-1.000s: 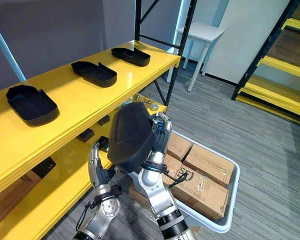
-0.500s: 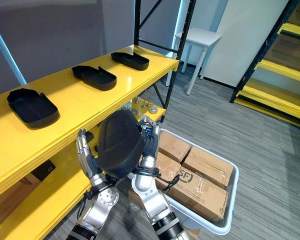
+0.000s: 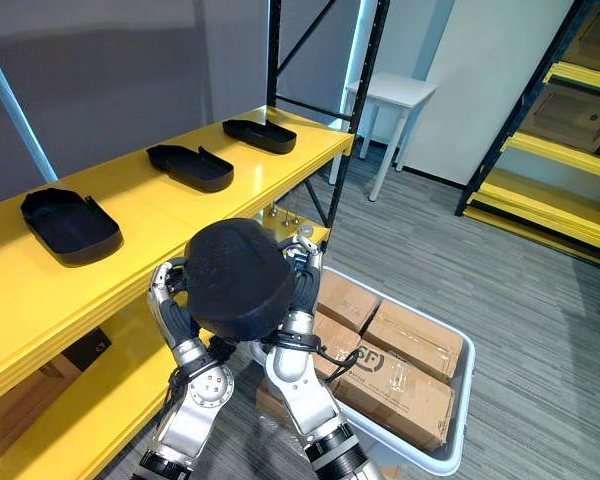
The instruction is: Walk over and take plastic housings, then place them on the shelf
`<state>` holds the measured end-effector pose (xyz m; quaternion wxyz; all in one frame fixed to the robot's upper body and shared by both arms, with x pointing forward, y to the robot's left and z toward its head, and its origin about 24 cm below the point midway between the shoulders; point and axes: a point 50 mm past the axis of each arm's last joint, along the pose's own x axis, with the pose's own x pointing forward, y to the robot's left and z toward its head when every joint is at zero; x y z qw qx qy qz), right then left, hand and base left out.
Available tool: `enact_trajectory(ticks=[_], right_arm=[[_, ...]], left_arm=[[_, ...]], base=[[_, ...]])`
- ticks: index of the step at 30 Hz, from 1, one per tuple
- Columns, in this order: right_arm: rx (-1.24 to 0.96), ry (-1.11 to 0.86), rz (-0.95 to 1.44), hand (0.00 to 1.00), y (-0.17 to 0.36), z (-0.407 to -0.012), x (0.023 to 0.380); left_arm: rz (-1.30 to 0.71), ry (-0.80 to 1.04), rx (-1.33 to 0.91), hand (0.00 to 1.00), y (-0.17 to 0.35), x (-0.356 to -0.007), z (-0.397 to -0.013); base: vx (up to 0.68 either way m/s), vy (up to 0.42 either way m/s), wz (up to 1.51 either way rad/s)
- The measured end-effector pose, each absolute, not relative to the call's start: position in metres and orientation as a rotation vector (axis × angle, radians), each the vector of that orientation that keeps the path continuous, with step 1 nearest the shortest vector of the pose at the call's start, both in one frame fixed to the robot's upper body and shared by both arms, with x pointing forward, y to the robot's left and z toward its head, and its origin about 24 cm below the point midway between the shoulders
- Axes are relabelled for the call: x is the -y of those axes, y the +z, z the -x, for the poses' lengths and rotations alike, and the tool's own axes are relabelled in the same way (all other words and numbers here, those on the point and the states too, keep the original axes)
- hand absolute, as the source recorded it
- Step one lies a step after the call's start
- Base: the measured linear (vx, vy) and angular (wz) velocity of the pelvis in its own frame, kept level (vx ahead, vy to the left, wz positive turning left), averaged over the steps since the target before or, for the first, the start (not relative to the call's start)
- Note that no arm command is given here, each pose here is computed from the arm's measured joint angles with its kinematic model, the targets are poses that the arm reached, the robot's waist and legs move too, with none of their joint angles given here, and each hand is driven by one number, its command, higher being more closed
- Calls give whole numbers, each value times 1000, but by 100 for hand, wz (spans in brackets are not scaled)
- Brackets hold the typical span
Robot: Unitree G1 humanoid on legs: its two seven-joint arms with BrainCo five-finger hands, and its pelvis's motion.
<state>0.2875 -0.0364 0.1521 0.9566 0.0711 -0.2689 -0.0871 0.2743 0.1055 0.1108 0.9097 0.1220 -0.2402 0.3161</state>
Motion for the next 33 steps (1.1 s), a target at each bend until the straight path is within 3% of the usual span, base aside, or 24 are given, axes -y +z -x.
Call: enact_trajectory(ticks=[13,20,25,28,33], right_arm=[[507,-105,-191,100,141,-287,44],[384,-70,-109,100,109,-292,52],[261,179,0,100,87,-281,12],[251,218,-18,100,90,-278,1],[252,163,-6,100,92,-286,13]], left_arm=[[-131,540,445,100,108,-114,-266],[-24,542,588,100,140,-115,-256],[95,451,790,100,175,-109,-242],[77,490,791,100,174,-119,-242],[69,481,752,100,168,-115,-247]], base=[[0,27,21],[21,49,88],[98,141,48],[243,173,28],[248,155,59]])
